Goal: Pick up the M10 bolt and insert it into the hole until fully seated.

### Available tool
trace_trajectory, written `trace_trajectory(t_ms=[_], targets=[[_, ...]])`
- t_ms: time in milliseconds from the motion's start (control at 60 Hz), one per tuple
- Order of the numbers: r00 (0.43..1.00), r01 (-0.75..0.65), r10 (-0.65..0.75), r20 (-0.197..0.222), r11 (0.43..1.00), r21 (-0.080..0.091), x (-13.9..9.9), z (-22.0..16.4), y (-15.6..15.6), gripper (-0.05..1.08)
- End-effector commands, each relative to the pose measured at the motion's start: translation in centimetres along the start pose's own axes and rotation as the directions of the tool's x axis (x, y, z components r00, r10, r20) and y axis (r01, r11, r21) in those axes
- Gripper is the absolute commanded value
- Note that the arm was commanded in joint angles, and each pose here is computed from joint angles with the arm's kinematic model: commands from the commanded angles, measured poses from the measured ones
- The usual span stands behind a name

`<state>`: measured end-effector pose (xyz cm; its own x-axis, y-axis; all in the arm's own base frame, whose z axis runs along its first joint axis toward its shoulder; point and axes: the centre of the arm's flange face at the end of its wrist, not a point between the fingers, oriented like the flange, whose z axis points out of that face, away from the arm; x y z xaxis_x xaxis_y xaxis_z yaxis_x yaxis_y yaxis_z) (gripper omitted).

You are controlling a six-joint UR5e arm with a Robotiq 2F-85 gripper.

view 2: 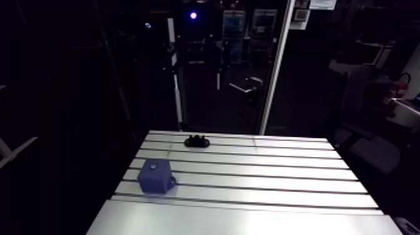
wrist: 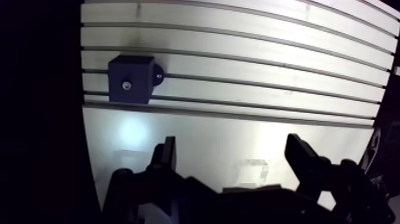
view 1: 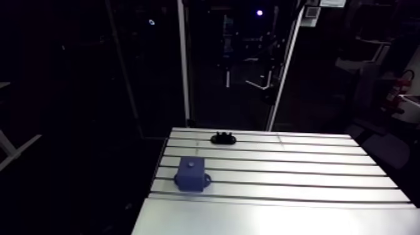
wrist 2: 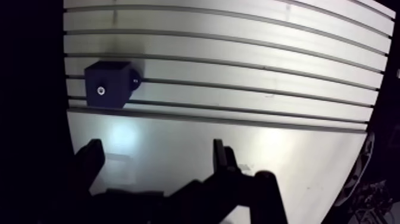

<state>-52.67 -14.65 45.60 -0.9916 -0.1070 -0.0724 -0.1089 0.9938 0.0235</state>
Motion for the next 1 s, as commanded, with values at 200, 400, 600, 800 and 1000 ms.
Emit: trace_trajectory(t_ms=[200,400,600,800,1000], targets=[[0.998,-0.01,0.01,-0.064,1.0,0.006,1.0,-4.5,0.6,0.01],[0.998,-0.01,0.01,-0.069,1.0,0.005,1.2,-5.1,0.6,0.01],[0.998,-0.011,0.011,-0.064,1.0,0.009,1.6,-4.8,0.7,0.01],[0.999,-0.009,0.01,-0.052,1.0,0.01,1.8,-4.1,0.6,0.01],[0.999,-0.009,0.01,-0.044,1.0,0.01,2.0,-3.7,0.6,0.01]])
